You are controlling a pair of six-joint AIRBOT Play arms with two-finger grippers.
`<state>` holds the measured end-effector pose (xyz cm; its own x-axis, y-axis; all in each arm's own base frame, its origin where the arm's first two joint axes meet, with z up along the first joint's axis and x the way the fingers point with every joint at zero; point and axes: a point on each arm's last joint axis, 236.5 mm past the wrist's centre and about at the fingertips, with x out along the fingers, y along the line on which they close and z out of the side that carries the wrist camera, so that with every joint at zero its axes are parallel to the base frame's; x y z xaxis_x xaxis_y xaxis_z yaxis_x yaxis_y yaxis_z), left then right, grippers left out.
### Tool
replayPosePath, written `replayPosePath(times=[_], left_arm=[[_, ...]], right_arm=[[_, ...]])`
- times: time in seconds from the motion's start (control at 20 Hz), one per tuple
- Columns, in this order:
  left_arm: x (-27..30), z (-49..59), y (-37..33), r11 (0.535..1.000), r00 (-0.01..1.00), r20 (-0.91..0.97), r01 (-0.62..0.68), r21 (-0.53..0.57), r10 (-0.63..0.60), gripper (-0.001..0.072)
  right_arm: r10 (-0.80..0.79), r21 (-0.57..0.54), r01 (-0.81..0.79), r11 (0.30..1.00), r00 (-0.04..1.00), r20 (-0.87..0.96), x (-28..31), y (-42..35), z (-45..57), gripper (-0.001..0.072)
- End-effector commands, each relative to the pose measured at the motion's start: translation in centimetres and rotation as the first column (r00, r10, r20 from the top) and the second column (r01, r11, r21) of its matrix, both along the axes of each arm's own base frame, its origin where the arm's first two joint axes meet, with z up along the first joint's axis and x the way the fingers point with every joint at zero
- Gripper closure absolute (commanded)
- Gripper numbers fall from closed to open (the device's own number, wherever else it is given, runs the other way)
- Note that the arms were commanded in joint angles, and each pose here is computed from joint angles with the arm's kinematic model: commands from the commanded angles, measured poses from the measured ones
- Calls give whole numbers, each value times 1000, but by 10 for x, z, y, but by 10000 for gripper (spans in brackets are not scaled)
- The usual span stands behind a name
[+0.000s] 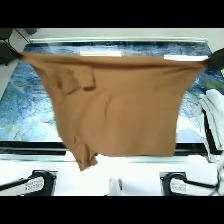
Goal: Fold the shirts.
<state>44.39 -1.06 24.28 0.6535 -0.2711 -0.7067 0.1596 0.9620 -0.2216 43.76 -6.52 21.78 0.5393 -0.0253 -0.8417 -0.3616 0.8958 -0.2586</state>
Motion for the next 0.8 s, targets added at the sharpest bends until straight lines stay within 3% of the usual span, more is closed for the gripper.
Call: replayPosePath(times=[0.0, 0.15, 0.3, 0.45, 0.6, 0.75], left_arm=[[33, -135, -9, 999, 960, -278, 16, -48, -28, 673], [79, -178, -12, 998, 971, -240, -24, -54, 11, 673], [131, -188, -9, 985, 985, -108, -144, -92, 134, 673], [170, -192, -8, 958, 971, -7, -238, -162, 240, 672], [180, -220, -36, 945, 972, -42, -234, -230, 230, 671], [159, -255, -61, 974, 983, -145, -137, -178, 111, 671]], right_arm=[[25, 47, -15, 999, 974, -226, 56, 10, -127, 687], [-7, 65, 17, 998, 988, -152, 110, 21, -175, 686], [-133, 79, 128, 989, 990, 55, 162, 2, -168, 686], [-143, 82, 127, 989, 959, 244, 200, -5, -148, 686], [-152, 119, 131, 984, 972, 182, 200, 2, -178, 686], [-125, 137, 125, 983, 992, -6, 170, 14, -216, 686]])
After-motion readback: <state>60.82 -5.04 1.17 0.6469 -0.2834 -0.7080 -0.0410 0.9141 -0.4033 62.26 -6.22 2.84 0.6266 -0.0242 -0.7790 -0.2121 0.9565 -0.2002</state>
